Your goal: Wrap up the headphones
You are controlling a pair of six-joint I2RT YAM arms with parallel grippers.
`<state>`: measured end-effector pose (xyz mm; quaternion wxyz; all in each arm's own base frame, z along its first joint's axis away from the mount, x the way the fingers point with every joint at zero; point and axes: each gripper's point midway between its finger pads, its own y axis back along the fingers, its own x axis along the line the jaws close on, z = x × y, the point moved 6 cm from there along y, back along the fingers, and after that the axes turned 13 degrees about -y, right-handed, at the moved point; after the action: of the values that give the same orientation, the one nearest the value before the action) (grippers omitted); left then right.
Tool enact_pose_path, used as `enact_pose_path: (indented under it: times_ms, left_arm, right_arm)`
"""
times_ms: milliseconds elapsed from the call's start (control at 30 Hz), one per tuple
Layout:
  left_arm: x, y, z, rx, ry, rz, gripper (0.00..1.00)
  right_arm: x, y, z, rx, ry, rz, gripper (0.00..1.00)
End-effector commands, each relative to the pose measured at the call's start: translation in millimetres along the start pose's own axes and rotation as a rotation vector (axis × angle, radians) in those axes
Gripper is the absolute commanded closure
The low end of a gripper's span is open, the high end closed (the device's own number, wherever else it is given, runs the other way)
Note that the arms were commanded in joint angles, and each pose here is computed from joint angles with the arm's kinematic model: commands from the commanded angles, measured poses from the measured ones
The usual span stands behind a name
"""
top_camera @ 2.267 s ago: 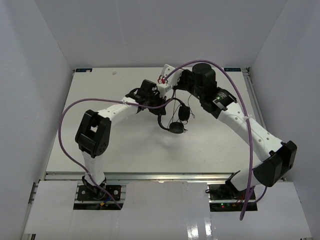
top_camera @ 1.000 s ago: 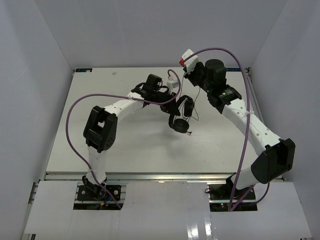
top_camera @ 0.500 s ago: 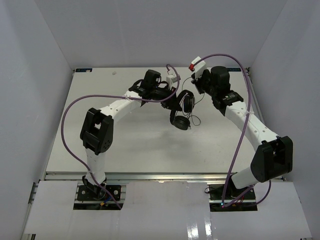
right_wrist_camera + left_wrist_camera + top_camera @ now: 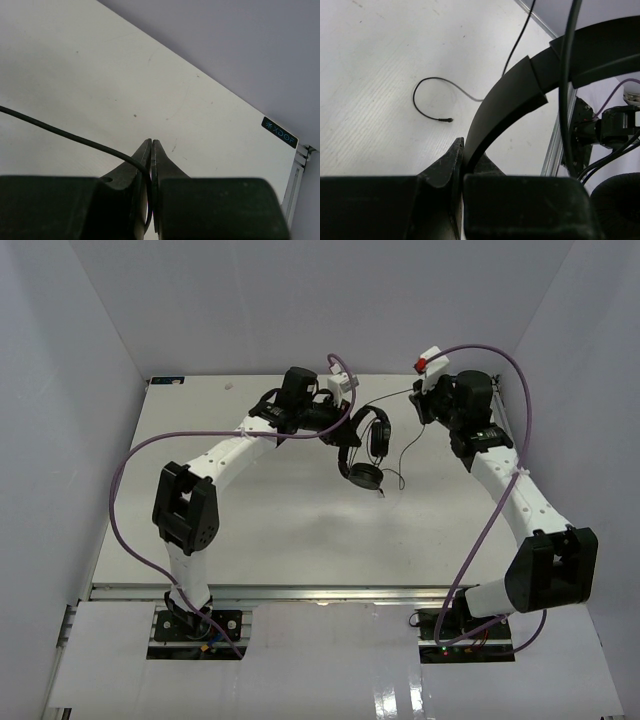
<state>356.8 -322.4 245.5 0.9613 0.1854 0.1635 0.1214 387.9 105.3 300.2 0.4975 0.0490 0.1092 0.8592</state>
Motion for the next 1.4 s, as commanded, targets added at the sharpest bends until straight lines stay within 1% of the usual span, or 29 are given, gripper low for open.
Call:
enact_pose_path:
  times_ms: [0, 133, 200, 267, 333, 400, 467, 533, 600, 700, 767, 867, 1100, 1367]
  left_arm:
    - [-6.9, 35.1, 33.7, -0.047, -0.068, 0.113, 1.00]
    - [-2.6, 48.1, 56.1, -0.079, -0.059, 0.225, 1.00]
    - [-4.2, 57.4, 71.2, -0.107, -0.031, 0.280, 1.00]
    - [-3.3, 71.2, 89.4, -0.140, -0.012, 0.382, 1.00]
    - [-9.7, 91.6, 114.7, -0.203, -0.004, 0.462, 1.00]
    - [-10.7, 109.5, 127.3, -0.226, 0.007, 0.584, 1.00]
    - [-17.1, 128.0, 142.5, -0.254, -0.015, 0.671, 1.00]
    - [-20.9, 138.1, 150.6, -0.254, -0.044, 0.717, 1.00]
    - [-22.0, 150.5, 155.0, -0.243, -0.061, 0.772, 1.00]
    - [-23.0, 154.7, 142.4, -0.193, -0.073, 0.789, 1.00]
    - [-22.4, 148.1, 126.7, -0.134, -0.065, 0.759, 1.00]
    - [-21.5, 137.2, 102.1, -0.063, -0.047, 0.710, 1.00]
    - [-28.3, 117.9, 74.5, 0.015, -0.037, 0.582, 1.00]
    - [-27.1, 102.6, 30.1, 0.155, -0.009, 0.531, 1.00]
  right_arm:
    - [-0.8, 10.0, 14.0, -0.076, -0.023, 0.064, 0.92]
    - [26.9, 4.7, -14.1, -0.020, -0.084, 0.299, 0.92]
    - [38.5, -0.3, -28.6, 0.009, -0.131, 0.407, 0.92]
    - [44.2, -6.6, -42.1, 0.023, -0.172, 0.463, 0.92]
    - [52.4, -9.0, -52.8, 0.034, -0.219, 0.535, 0.92]
    - [60.7, -13.3, -59.0, 0.037, -0.276, 0.621, 0.92]
    - [66.9, -17.0, -62.7, 0.034, -0.339, 0.691, 0.92]
    - [69.3, -22.2, -65.2, 0.034, -0.389, 0.728, 0.92]
    - [66.5, -22.3, -57.0, -0.001, -0.397, 0.722, 0.92]
    - [56.4, -16.8, -35.7, -0.106, -0.362, 0.680, 0.92]
    - [45.4, -13.7, -17.7, -0.169, -0.338, 0.636, 0.92]
    - [27.7, -13.4, 11.9, -0.230, -0.305, 0.595, 0.92]
    - [16.0, -20.1, 40.5, -0.276, -0.275, 0.579, 0.92]
    - [3.1, -21.1, 70.4, -0.347, -0.272, 0.541, 0.92]
